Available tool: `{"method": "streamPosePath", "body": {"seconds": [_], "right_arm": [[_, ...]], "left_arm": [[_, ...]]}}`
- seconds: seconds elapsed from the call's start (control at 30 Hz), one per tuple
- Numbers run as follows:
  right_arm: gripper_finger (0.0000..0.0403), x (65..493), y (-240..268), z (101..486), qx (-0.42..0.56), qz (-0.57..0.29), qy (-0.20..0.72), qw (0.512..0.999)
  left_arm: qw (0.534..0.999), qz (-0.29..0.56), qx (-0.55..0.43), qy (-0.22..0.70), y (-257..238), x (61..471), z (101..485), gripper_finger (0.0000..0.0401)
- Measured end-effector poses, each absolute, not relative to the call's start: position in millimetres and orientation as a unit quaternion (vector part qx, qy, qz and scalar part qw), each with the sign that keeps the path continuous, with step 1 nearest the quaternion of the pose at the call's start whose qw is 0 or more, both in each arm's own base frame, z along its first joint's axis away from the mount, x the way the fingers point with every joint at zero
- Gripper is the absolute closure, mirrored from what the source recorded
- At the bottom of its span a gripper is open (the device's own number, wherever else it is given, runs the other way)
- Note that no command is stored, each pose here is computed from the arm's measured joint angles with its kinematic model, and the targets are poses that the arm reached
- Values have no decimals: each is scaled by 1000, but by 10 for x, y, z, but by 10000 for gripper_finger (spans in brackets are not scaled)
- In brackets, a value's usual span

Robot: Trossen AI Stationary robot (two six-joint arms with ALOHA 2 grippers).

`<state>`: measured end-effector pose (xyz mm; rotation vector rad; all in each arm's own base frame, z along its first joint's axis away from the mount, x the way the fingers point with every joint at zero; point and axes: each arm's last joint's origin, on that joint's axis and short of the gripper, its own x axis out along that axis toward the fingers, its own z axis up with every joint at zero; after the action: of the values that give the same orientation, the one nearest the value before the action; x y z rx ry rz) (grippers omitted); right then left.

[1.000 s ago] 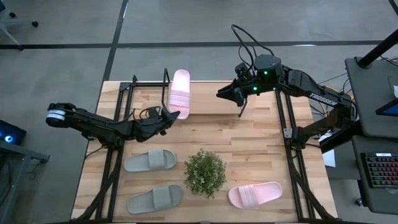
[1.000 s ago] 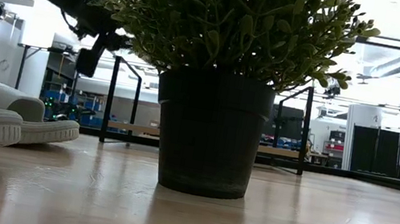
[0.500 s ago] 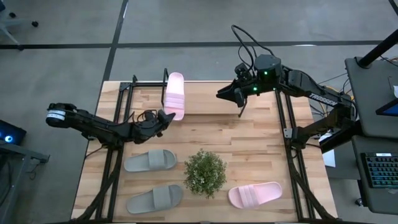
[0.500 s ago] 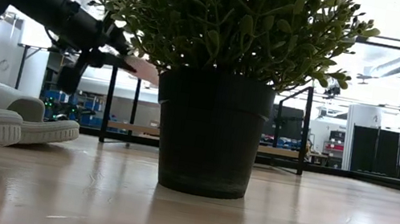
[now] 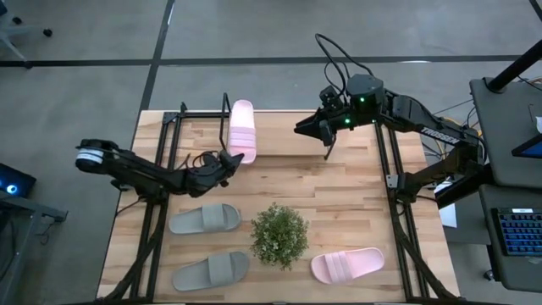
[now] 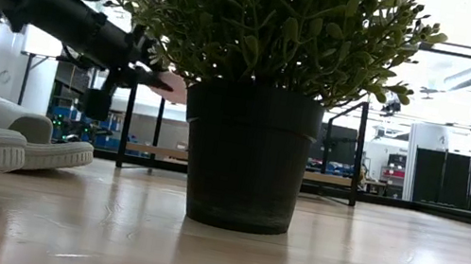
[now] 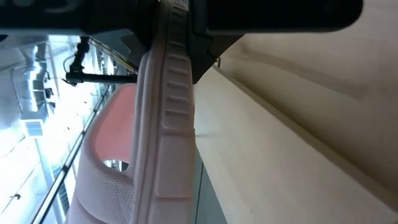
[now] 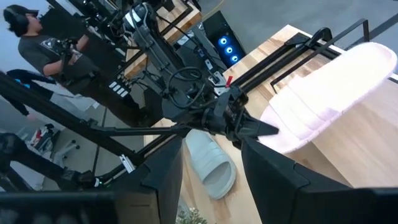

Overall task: Pick and place slides into the shelf
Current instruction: Put the top pink slides on the shelf

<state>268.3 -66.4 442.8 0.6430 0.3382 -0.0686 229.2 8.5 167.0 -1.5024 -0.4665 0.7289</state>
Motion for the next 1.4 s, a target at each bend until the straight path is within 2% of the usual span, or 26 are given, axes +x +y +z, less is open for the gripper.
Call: {"method": "streamPosePath", "body": {"seconds": [0.43,0.73,1.17,1.4], "right_arm": [[248,2697,-609,4427,313,-24,169,934],[248,2697,-609,4427,313,-24,169,934],[250,2697,-603,4427,321,-16,171,931],[246,2705,-562,4427,322,-9,174,931]], "left_arm": [[640,296,-671,-229,77,2447,1488,381],[652,295,-660,-229,78,2437,1526,381],[659,314,-651,-210,82,2399,1484,381],[646,342,-657,-184,83,2371,1379,381]]}}
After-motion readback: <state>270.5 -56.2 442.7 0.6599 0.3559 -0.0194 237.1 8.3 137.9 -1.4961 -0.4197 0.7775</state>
